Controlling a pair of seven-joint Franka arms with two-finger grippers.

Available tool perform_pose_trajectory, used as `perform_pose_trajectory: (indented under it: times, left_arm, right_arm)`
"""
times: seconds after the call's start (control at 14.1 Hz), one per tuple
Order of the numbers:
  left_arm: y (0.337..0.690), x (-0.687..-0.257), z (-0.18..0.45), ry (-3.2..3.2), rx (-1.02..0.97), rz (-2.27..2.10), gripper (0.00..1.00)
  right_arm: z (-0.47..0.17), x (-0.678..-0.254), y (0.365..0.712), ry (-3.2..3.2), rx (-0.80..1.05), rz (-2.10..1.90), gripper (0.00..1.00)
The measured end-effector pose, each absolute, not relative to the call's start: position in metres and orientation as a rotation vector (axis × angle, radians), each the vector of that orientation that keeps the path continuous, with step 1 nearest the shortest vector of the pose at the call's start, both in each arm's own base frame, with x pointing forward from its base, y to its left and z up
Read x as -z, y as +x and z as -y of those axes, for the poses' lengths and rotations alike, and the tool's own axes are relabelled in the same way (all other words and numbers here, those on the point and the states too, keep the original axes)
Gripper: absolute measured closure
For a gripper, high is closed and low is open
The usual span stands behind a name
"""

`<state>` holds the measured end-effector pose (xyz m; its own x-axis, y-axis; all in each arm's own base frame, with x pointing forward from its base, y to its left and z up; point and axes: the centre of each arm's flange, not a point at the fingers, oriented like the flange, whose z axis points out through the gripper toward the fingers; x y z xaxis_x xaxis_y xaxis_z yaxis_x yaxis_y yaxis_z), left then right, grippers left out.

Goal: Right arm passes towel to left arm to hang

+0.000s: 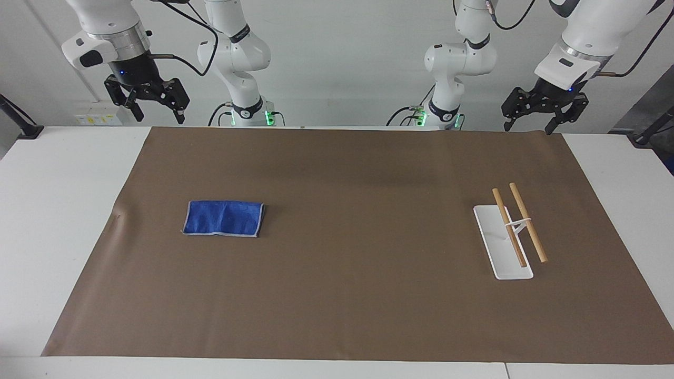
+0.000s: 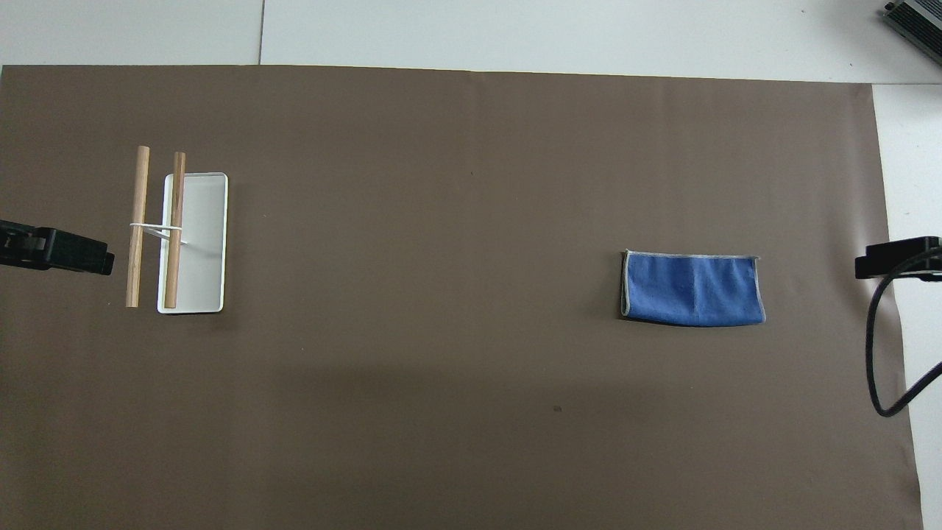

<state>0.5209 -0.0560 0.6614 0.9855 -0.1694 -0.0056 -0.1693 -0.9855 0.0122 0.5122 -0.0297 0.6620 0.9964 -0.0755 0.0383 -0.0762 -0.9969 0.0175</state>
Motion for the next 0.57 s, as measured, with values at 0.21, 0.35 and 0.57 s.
perform_pose_trajectory:
  times: [0.21,0.35,0.57]
  left_arm:
    - [0.518,-0.659,0.055,3.119,0.021,0.265,0.00]
    - [0.517,-0.657,0.055,3.119,0.026,0.265,0.00]
    - [0.516,-0.657,0.055,3.119,0.028,0.265,0.00]
  right_arm:
    - [0.030,-0.658,0.519,3.118,-0.084,0.119,0.00]
    - [0.030,-0.653,0.523,3.118,-0.083,0.120,0.00]
    - [0.030,-0.648,0.528,3.116,-0.094,0.125,0.00]
